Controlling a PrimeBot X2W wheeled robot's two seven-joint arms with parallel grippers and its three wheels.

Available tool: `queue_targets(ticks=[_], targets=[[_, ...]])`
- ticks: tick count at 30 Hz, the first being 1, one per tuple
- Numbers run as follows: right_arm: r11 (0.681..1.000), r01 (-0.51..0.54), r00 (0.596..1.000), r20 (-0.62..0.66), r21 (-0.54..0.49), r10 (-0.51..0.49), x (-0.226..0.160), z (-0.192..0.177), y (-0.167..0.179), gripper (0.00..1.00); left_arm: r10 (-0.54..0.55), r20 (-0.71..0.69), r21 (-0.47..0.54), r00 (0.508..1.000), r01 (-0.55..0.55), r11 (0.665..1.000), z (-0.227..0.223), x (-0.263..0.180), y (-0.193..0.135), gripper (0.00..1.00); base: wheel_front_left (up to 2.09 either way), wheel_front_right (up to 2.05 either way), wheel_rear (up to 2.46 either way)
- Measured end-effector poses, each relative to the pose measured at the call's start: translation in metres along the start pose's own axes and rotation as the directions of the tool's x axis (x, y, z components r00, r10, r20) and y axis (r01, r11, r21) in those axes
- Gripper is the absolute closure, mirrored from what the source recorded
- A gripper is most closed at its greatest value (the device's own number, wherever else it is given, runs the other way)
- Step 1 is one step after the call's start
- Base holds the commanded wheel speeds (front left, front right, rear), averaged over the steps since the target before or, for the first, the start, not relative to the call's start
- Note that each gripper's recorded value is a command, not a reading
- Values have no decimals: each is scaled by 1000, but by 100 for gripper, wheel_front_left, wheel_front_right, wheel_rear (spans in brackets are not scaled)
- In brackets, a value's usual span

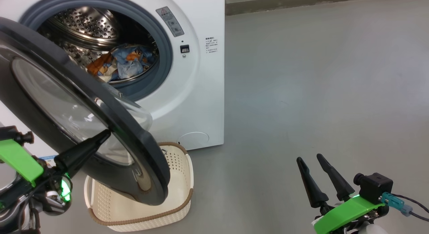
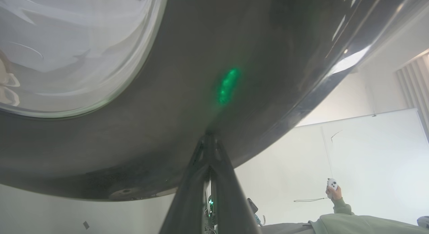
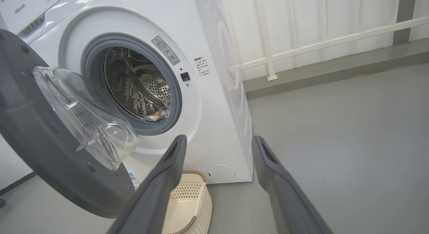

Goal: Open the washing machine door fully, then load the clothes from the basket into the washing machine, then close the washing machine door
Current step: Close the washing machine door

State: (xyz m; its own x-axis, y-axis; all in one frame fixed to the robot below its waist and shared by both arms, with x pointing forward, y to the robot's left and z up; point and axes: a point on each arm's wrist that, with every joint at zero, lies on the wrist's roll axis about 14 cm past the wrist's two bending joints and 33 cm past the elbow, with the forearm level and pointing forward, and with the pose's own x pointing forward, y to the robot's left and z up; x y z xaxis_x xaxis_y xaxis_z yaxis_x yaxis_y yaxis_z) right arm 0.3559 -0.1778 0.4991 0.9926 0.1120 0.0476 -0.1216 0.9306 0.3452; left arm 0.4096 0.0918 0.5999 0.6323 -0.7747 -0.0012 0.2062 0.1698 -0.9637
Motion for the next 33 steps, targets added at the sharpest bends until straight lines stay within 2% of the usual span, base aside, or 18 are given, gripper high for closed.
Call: queue_targets(ticks=[14, 22, 23, 25, 26, 27, 28, 33], targets=[[1000, -28, 1000, -12, 9, 28, 12, -5, 9, 0, 8, 37, 21, 999, -9, 1000, 8, -12, 1, 100, 0, 0, 0], [998, -54, 998, -19, 12, 54, 19, -7, 17, 0, 20, 81, 80, 996, -27, 996, 16, -25, -3, 100, 0, 0, 0], [998, -57, 998, -19, 13, 57, 19, -7, 18, 0, 20, 86, 98, 996, -28, 995, 17, -27, -5, 97, 0, 0, 0], [998, -62, 998, -17, 13, 62, 21, -7, 20, 0, 18, 104, 124, 994, -31, 992, 20, -31, -7, 71, 0, 0, 0], [998, -64, 998, -16, 12, 64, 22, -6, 20, 0, 18, 114, 134, 993, -33, 990, 21, -34, -8, 54, 0, 0, 0], [998, -66, 998, -16, 13, 66, 23, -6, 21, 0, 11, 131, 144, 991, -30, 989, 23, -36, -9, 8, 0, 0, 0], [998, -67, 998, -15, 13, 67, 24, -6, 21, 0, 7, 145, 151, 989, -29, 988, 25, -39, -10, 0, 0, 0, 0], [997, -76, 997, -7, 14, 76, 28, -4, 24, 0, 4, 243, 195, 970, -53, 979, 37, -53, -9, 0, 0, 0, 0]])
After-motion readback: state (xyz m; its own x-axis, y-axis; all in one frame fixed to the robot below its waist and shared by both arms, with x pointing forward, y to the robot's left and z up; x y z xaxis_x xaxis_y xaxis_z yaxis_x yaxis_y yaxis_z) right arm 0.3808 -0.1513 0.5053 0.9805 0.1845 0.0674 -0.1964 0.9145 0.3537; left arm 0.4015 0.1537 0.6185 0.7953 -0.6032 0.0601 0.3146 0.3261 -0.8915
